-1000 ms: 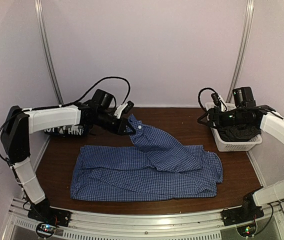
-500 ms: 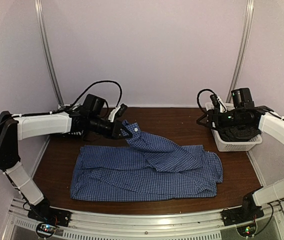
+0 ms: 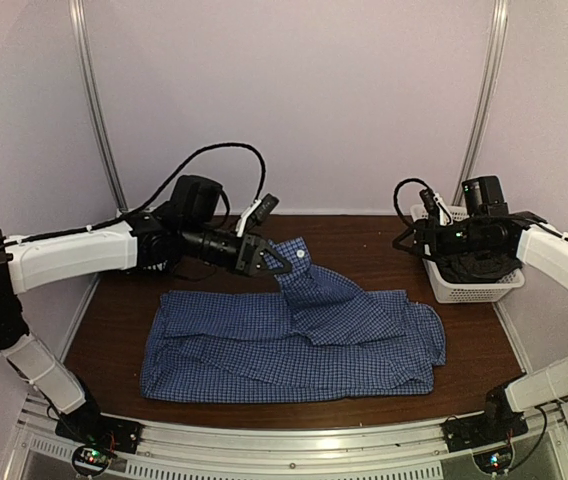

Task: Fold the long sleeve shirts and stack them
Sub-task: Fold the sleeve of the rectangle-folded shirt.

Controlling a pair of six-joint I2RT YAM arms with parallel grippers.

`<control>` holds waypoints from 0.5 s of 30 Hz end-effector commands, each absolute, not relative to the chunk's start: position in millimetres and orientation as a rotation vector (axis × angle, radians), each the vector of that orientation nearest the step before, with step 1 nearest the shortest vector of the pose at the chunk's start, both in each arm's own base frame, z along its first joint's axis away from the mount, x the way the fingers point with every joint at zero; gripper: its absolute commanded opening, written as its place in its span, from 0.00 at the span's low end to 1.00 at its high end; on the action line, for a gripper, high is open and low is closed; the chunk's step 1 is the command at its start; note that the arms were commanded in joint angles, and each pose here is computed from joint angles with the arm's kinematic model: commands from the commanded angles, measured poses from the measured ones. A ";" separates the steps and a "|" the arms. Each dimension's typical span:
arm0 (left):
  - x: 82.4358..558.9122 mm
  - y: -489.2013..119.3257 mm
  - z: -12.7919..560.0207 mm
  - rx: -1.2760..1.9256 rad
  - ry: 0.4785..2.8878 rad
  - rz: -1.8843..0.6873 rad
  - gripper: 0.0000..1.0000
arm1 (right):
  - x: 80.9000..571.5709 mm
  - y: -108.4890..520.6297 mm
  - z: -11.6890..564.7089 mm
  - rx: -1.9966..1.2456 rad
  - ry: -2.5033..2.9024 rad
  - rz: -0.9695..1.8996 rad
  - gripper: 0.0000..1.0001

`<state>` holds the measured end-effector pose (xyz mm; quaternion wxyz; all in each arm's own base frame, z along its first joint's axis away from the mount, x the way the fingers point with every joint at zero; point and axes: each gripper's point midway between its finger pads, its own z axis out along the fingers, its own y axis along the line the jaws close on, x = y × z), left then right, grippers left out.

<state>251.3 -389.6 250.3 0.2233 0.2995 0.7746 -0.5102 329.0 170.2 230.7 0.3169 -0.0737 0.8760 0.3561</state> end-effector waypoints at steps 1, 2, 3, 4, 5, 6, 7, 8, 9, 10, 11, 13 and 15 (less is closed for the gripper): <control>235.6 -402.4 299.5 0.850 1.999 -1.506 0.00 | 330.8 170.1 232.3 -0.197 2.294 0.945 0.68; 232.3 -404.2 305.6 0.855 1.981 -1.525 0.00 | 330.4 170.0 232.7 -0.198 2.293 0.944 0.68; 229.3 -405.5 312.8 0.856 1.962 -1.541 0.00 | 330.1 170.0 232.9 -0.198 2.294 0.944 0.68; 226.3 -406.4 320.4 0.859 1.939 -1.559 0.00 | 329.7 169.8 233.2 -0.200 2.293 0.943 0.68; 222.8 -408.1 328.0 0.864 1.915 -1.575 0.00 | 329.4 169.7 234.0 -0.200 2.291 0.942 0.68; 219.7 -409.2 336.9 0.869 1.891 -1.591 0.00 | 329.5 169.4 234.2 -0.200 2.290 0.940 0.68; 216.8 -410.3 343.0 0.872 1.874 -1.601 0.00 | 329.7 169.4 234.8 -0.200 2.289 0.939 0.68; 213.6 -411.6 348.7 0.878 1.855 -1.611 0.00 | 329.7 169.4 234.8 -0.200 2.288 0.939 0.69; 211.4 -412.1 354.0 0.879 1.841 -1.620 0.00 | 329.5 169.8 234.8 -0.201 2.289 0.941 0.69; 209.2 -412.2 357.5 0.877 1.834 -1.631 0.00 | 329.6 169.5 234.9 -0.203 2.288 0.939 0.69; 208.7 -413.0 365.4 0.876 1.797 -1.643 0.00 | 329.8 169.5 234.6 -0.202 2.289 0.939 0.69; 209.6 -412.1 374.0 0.856 1.771 -1.650 0.00 | 329.4 169.8 234.0 -0.203 2.290 0.942 0.68; 212.8 -411.0 379.2 0.830 1.757 -1.639 0.00 | 329.2 170.2 233.5 -0.203 2.292 0.946 0.69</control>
